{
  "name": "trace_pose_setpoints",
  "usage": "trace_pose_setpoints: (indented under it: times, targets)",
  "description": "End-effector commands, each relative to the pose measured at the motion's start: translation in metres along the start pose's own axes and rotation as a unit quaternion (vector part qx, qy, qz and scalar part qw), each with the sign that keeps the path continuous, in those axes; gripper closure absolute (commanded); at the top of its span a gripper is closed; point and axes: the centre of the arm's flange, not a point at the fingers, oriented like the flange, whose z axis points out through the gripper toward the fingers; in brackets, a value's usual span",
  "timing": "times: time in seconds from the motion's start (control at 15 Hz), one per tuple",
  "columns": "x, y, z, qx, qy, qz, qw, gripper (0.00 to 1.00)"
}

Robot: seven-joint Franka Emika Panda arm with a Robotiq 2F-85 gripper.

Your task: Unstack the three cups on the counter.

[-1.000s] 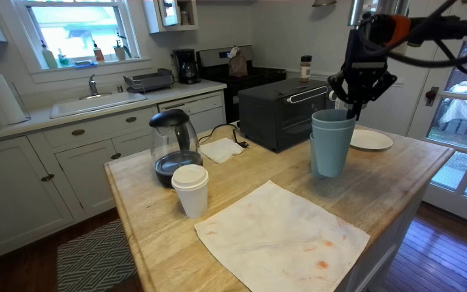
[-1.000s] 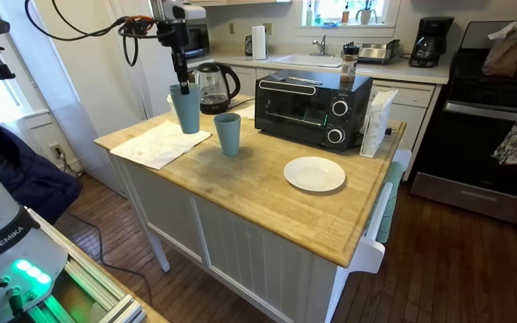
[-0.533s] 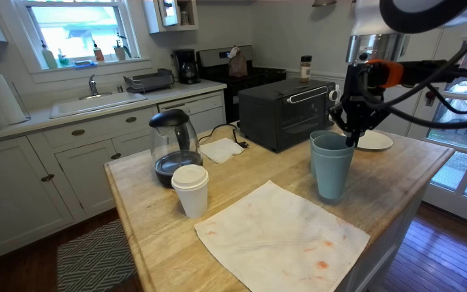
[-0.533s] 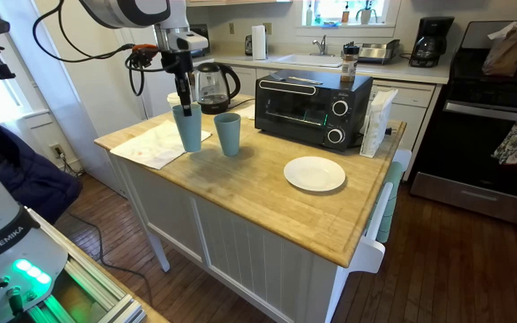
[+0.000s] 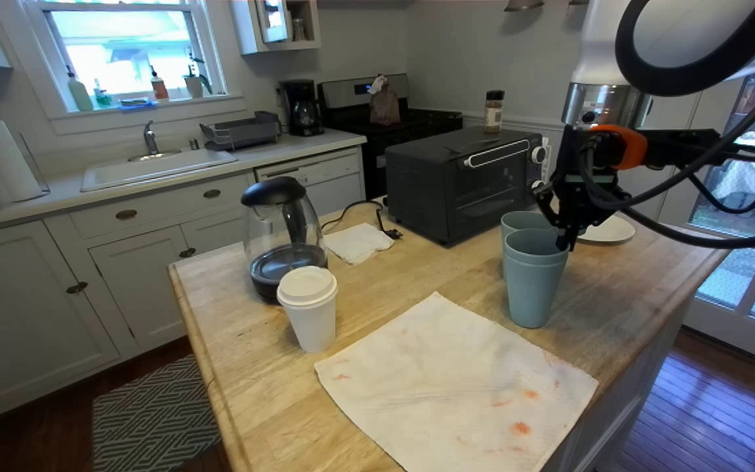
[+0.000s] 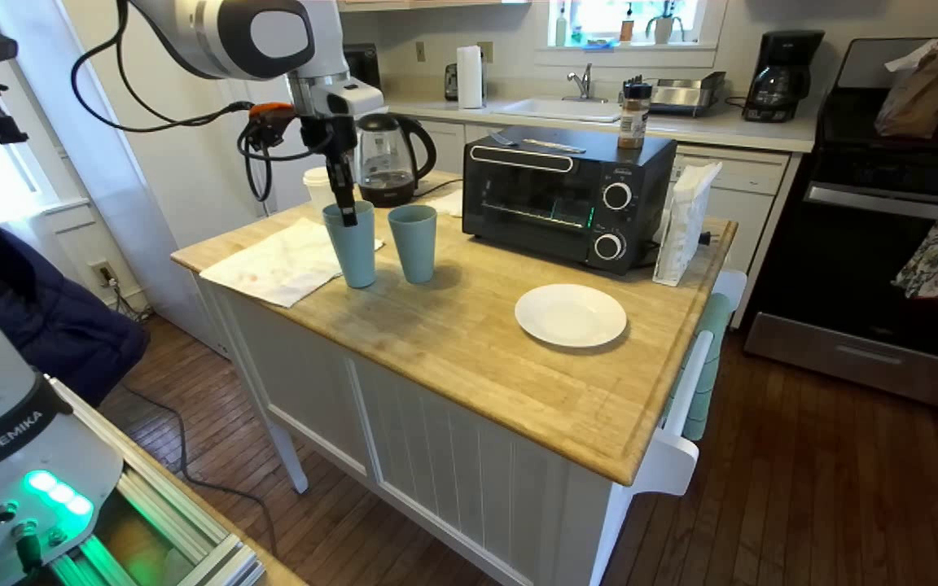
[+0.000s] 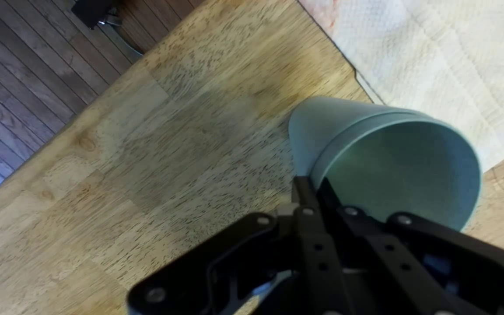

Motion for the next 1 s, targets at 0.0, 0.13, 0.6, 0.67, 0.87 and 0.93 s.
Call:
trace_pose_setpoints:
  times: [0.0, 0.13, 0.6, 0.67, 0.87, 0.93]
  targets:
    - [0.001, 0.004, 0.006, 0.008, 0.015, -0.002, 0.9999, 0.99]
    - [0.0, 0.005, 0.005, 0.011, 0.016, -0.003, 0.9998, 0.99]
    - [0.006, 0.011, -0.015, 0.024, 0.019, 0.011, 0.9995, 0.99]
    - [0.007, 0.012, -0.02, 0.03, 0.017, 0.009, 0.9994, 0.99]
    - [0.01, 0.014, -0.03, 0.038, 0.018, 0.01, 0.9991, 0.99]
    - [0.011, 0.013, -0.031, 0.036, 0.015, 0.007, 0.9992, 0.96]
